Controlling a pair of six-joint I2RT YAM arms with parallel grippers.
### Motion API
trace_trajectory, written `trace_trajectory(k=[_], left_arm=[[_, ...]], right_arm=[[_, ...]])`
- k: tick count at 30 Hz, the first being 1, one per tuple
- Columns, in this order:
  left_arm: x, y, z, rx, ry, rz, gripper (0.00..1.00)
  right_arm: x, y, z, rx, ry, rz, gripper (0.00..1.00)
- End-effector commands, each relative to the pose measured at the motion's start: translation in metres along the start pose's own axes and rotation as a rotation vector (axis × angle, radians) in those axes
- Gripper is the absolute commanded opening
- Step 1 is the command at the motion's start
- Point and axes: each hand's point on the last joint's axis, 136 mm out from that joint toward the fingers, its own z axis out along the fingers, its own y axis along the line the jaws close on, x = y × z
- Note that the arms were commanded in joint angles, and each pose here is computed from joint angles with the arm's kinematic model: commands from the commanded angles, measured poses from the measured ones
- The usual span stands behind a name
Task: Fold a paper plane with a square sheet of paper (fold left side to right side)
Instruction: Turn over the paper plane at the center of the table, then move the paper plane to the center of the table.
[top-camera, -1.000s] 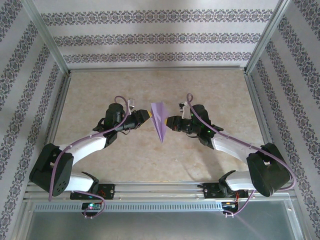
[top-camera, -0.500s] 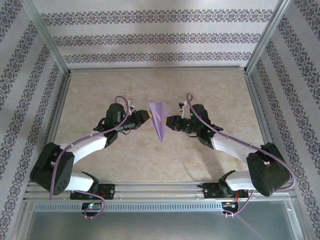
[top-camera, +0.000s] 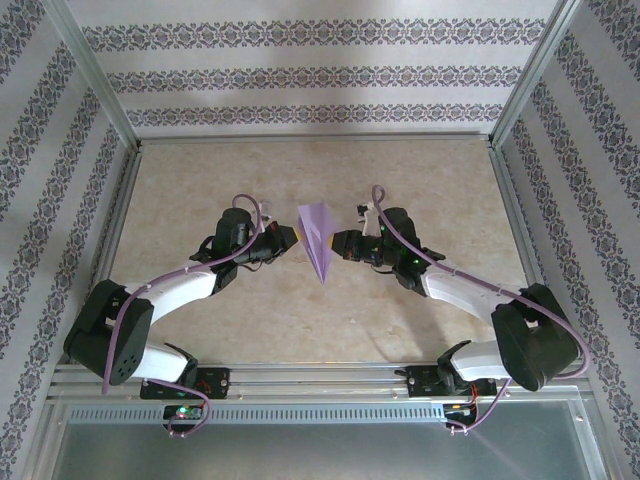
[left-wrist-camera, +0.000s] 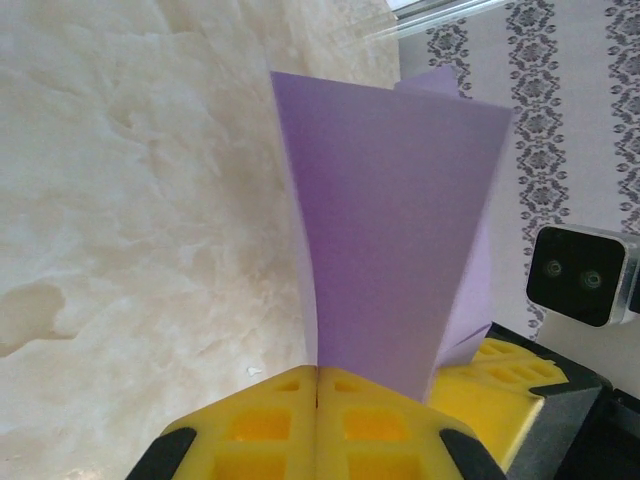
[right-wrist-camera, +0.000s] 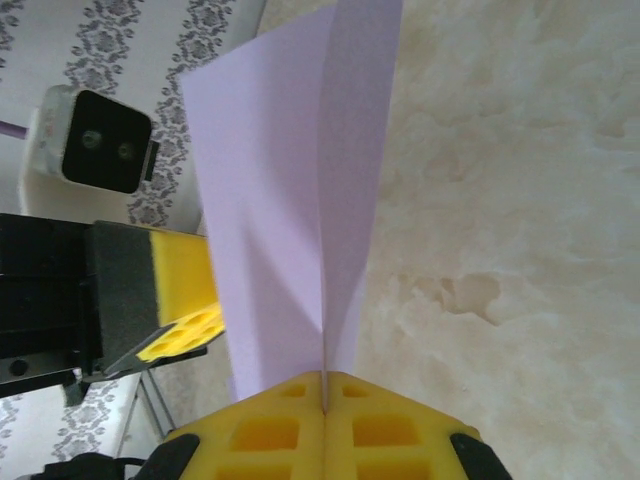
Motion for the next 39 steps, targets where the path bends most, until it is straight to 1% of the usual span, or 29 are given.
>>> trace_trajectory(k=[1,5,6,8,10,13,16,18,21,24,28,36,39], left_arm=[[0.008,0.015,0.007,-0.045,0.021,0.016,0.03],[0.018,0.027,0.019,-0.060,0.055,0.003,0.02],[0.021,0.032,0.022,-0.067,0.061,0.000,0.02],[0.024,0.039,0.028,-0.074,0.071,-0.009,0.02],[0.026,0.045,0.033,-0.075,0.075,-0.025,0.01],[0.028,0.048,0.040,-0.060,0.077,-0.044,0.00],[0.029,0.050,0.044,-0.058,0.079,-0.056,0.00],[0.030,0.052,0.046,-0.059,0.081,-0.060,0.00],[0.031,0.054,0.046,-0.058,0.079,-0.070,0.00],[0.033,0.055,0.046,-0.059,0.080,-0.074,0.00],[0.032,0.054,0.046,-0.057,0.081,-0.073,0.00],[0.034,0.055,0.047,-0.058,0.084,-0.077,0.00],[0.034,0.055,0.047,-0.058,0.084,-0.078,0.00]], right_arm=[[0.008,-0.023,0.007,0.069,0.021,0.003,0.02],[0.017,-0.042,0.013,0.125,0.054,0.017,0.20],[0.017,-0.048,0.011,0.157,0.051,0.016,0.27],[0.015,-0.058,0.004,0.225,0.045,0.005,0.34],[0.015,-0.067,-0.006,0.317,0.069,-0.016,0.42],[0.017,-0.066,-0.017,0.398,0.120,-0.049,0.44],[0.026,-0.060,-0.021,0.428,0.171,-0.041,0.49],[0.034,-0.059,-0.017,0.411,0.193,0.009,0.52],[0.048,-0.058,-0.004,0.352,0.210,0.105,0.59],[0.058,-0.056,0.008,0.350,0.233,0.117,0.67],[0.065,-0.054,0.023,0.344,0.252,0.112,0.68],[0.069,-0.051,0.042,0.350,0.271,0.099,0.52],[0.071,-0.051,0.047,0.347,0.280,0.100,0.50]])
